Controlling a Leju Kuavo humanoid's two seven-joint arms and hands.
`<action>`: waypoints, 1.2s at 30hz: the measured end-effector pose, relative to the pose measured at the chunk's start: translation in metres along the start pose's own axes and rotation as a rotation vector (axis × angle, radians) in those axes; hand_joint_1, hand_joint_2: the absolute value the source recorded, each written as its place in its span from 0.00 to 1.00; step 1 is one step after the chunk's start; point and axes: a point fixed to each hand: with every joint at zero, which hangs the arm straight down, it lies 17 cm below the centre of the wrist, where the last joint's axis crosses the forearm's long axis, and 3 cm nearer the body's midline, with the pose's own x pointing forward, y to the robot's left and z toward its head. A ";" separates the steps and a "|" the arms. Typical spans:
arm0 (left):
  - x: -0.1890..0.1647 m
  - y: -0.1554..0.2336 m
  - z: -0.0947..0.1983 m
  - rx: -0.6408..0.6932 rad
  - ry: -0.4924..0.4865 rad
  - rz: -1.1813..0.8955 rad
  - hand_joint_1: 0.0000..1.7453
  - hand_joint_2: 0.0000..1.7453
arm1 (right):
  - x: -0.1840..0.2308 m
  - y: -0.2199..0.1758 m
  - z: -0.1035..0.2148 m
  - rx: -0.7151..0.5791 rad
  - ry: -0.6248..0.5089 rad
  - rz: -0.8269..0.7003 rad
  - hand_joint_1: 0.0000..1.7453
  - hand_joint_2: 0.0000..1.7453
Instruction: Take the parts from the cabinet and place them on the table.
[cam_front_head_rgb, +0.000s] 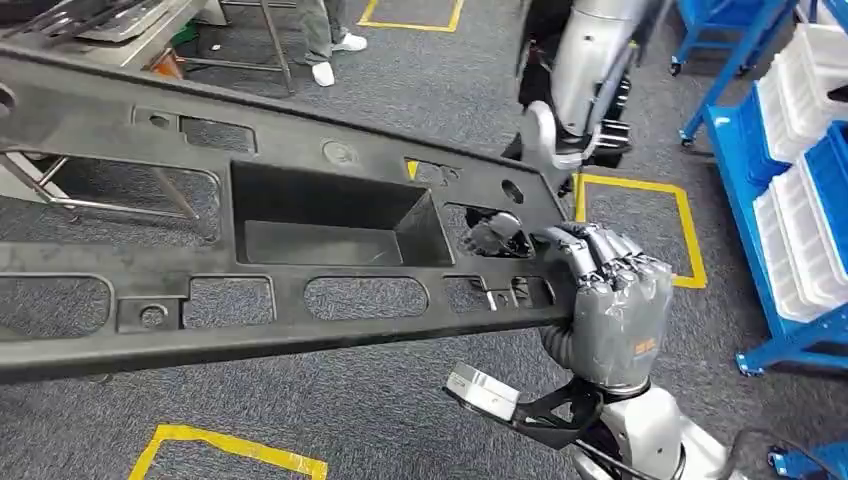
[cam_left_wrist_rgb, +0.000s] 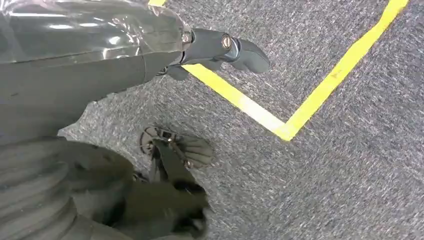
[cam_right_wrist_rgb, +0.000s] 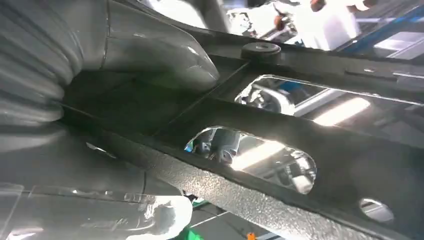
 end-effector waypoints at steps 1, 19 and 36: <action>0.000 0.000 0.000 0.000 0.000 0.000 0.00 1.00 | 0.000 0.000 0.000 -0.001 0.000 0.000 1.00 1.00; 0.000 0.000 0.001 0.002 -0.002 0.006 0.00 1.00 | 0.001 0.000 -0.001 -0.004 -0.007 0.000 1.00 1.00; -0.003 0.001 0.003 0.002 -0.009 0.011 0.00 1.00 | 0.005 -0.001 -0.005 -0.016 -0.018 -0.007 1.00 1.00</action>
